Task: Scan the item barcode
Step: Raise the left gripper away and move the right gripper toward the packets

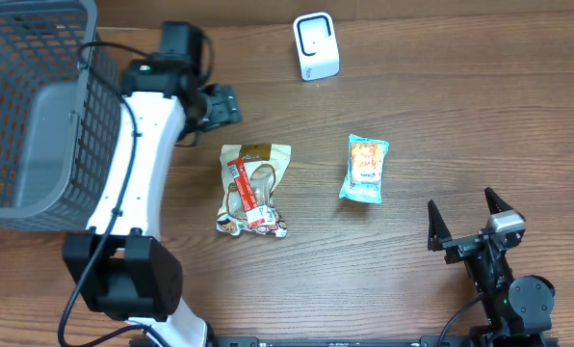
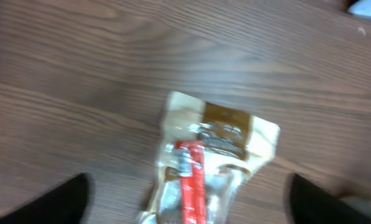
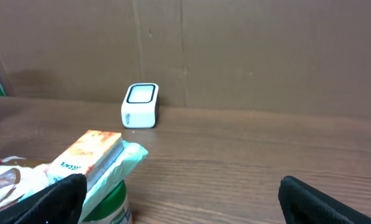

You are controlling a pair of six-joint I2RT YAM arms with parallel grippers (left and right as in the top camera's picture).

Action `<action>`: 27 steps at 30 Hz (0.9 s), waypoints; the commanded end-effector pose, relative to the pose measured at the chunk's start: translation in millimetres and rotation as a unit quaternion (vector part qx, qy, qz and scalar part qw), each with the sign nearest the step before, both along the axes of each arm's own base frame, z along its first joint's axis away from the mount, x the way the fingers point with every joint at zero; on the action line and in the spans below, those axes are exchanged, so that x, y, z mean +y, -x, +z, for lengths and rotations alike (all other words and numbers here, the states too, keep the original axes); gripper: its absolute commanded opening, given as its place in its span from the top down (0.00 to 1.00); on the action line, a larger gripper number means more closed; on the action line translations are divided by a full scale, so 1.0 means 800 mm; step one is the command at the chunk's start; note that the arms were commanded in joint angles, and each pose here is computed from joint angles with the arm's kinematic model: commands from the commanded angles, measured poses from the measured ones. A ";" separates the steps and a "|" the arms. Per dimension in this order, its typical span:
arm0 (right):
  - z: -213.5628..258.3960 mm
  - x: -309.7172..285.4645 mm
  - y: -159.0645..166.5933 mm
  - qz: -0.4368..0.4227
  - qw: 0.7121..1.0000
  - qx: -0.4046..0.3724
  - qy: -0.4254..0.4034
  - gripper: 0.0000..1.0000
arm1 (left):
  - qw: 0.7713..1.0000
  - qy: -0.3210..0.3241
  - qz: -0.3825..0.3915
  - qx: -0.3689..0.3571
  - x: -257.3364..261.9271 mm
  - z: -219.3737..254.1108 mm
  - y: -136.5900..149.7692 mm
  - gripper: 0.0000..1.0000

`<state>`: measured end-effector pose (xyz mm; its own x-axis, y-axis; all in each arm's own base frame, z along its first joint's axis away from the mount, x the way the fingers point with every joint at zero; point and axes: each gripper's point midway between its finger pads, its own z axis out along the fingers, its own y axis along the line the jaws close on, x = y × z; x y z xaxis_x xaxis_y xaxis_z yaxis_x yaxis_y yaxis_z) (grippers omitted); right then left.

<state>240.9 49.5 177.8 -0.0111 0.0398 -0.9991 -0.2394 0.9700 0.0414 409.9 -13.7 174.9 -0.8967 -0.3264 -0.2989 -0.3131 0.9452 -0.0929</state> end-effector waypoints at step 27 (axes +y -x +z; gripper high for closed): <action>0.275 0.002 0.024 0.006 0.994 0.079 -0.075 0.00 | 1.000 -0.010 0.013 -0.011 0.031 0.012 0.000 0.00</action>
